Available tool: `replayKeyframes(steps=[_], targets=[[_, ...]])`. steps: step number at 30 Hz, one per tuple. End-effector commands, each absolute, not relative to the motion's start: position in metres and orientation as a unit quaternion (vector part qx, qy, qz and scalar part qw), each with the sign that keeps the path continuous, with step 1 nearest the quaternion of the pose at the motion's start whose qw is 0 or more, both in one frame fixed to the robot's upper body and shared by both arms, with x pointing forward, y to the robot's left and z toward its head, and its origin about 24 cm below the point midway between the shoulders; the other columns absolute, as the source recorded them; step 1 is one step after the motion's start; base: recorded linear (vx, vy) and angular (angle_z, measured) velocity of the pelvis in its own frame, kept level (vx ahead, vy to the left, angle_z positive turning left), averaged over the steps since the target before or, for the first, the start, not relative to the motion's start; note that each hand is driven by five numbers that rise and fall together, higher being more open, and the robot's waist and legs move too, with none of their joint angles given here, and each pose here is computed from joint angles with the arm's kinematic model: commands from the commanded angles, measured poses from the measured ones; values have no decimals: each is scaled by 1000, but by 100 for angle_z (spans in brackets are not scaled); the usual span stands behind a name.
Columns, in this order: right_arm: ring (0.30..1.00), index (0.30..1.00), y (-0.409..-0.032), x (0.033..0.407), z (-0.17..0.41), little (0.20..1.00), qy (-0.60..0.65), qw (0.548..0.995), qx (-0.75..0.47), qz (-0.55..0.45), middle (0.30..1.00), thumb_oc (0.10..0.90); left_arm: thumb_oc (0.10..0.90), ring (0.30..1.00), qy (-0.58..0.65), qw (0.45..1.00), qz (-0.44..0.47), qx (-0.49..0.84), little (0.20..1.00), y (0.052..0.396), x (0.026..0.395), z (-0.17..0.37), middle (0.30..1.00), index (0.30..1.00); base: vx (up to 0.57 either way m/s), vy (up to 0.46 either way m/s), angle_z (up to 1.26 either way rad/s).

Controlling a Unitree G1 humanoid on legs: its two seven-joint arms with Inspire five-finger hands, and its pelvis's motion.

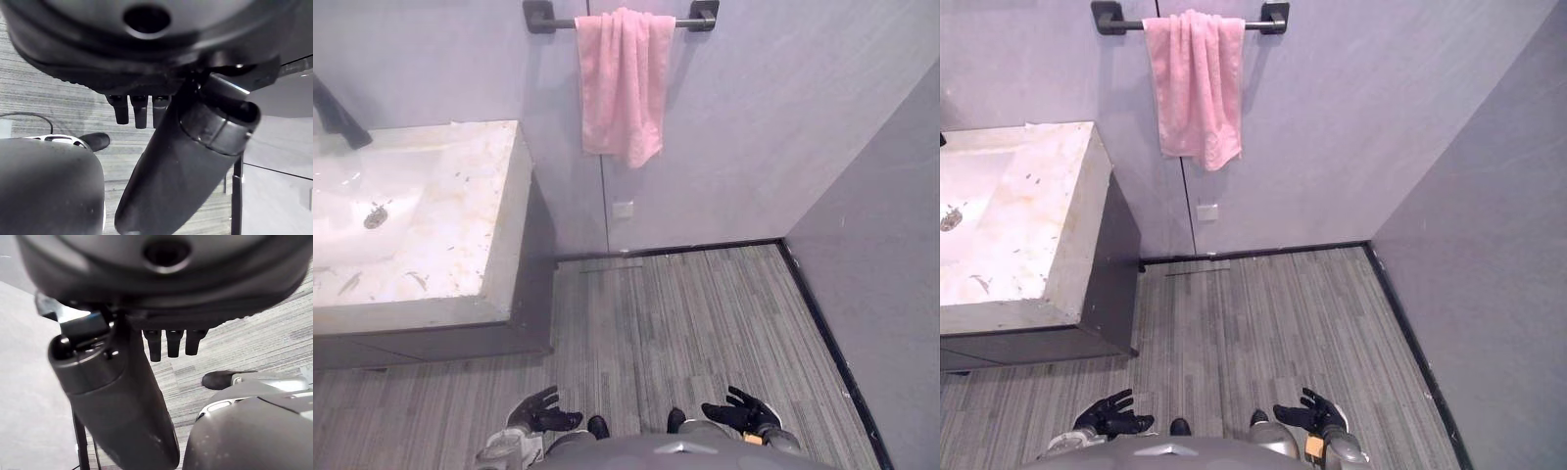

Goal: Organize the bathroom.

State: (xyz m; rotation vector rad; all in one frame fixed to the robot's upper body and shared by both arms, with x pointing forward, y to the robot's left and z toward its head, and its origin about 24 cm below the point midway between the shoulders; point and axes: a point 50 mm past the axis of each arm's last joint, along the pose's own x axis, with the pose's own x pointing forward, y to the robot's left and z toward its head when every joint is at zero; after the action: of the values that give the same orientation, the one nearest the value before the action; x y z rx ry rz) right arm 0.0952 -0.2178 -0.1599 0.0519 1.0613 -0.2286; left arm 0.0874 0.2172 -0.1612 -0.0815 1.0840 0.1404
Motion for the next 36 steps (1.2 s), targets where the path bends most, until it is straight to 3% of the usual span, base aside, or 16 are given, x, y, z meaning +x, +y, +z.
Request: replayKeyframes(steps=[1,17,21,30,36], targets=[[900,900,-237,107,-152,900,484,868,-11,-105,900,800,800,900,519,854,33,-17,900,214,88,-162,900,900,37,-10,0],[900,900,-235,127,-146,900,458,884,-10,-90,900,800,800,900,515,857,10,-1,900,208,95,-161,900,900,-17,-3,0],[900,900,-232,132,-143,900,439,895,-11,-81,900,800,800,900,495,868,42,-15,900,210,101,-159,900,900,57,-62,0],[900,900,-219,171,-119,900,337,940,-7,-56,900,800,800,900,393,919,12,-22,900,200,145,-137,900,900,41,-72,0],[900,900,-202,207,-80,900,218,975,-10,-43,900,800,800,900,250,963,81,-53,900,194,200,-92,900,900,54,-109,-1]])
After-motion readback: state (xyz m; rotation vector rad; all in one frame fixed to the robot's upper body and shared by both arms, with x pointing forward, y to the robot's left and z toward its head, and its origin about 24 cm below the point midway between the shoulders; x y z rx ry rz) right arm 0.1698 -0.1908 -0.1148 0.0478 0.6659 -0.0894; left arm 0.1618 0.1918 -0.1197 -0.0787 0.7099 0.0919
